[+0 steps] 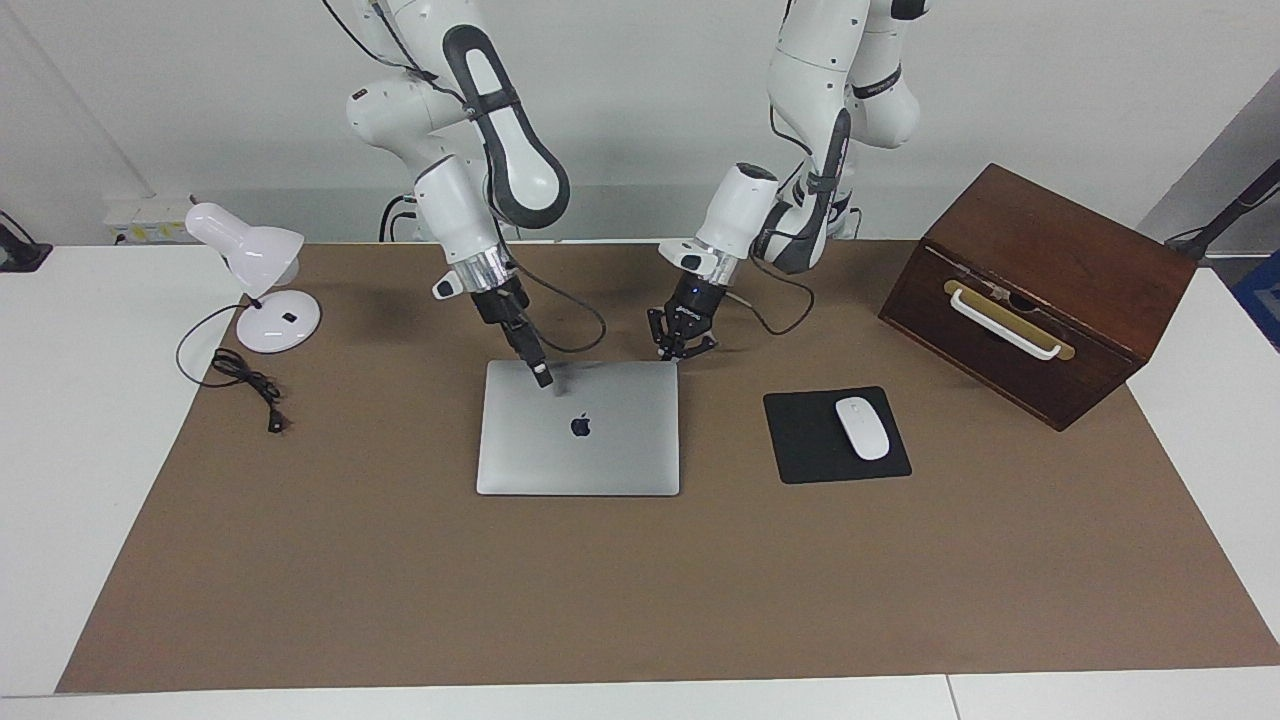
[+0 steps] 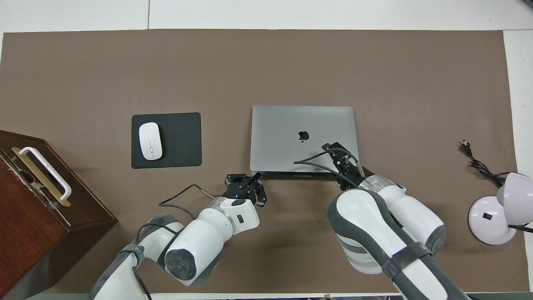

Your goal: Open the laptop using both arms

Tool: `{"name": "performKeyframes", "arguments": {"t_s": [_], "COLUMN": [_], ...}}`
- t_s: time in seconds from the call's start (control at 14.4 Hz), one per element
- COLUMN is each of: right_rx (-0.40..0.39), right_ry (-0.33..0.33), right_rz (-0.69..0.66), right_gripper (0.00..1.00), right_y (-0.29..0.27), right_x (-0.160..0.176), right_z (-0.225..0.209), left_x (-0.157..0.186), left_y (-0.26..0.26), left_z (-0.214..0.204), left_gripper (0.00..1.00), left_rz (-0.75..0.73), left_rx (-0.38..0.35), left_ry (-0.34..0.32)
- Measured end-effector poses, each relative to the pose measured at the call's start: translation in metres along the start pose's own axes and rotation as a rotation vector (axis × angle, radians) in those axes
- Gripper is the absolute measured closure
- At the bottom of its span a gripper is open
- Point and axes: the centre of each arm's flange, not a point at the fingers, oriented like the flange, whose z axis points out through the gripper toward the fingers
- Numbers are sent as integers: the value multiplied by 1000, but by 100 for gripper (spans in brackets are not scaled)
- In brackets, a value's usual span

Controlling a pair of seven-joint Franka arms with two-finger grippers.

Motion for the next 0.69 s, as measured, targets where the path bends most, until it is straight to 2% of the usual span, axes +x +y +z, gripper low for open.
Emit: {"name": "performKeyframes", "arguments": {"t_s": [0.69], "right_rx": [9], "right_ry": [6], "right_rz": [8], "right_gripper": [0], "right_y": [-4], "right_x": [5], "right_z": [-1], "left_x": [5], "left_y": [-9], "left_z": [15], "left_gripper": [99], "left_rz": [79], "left_rx": [13], "left_ry": [0]}}
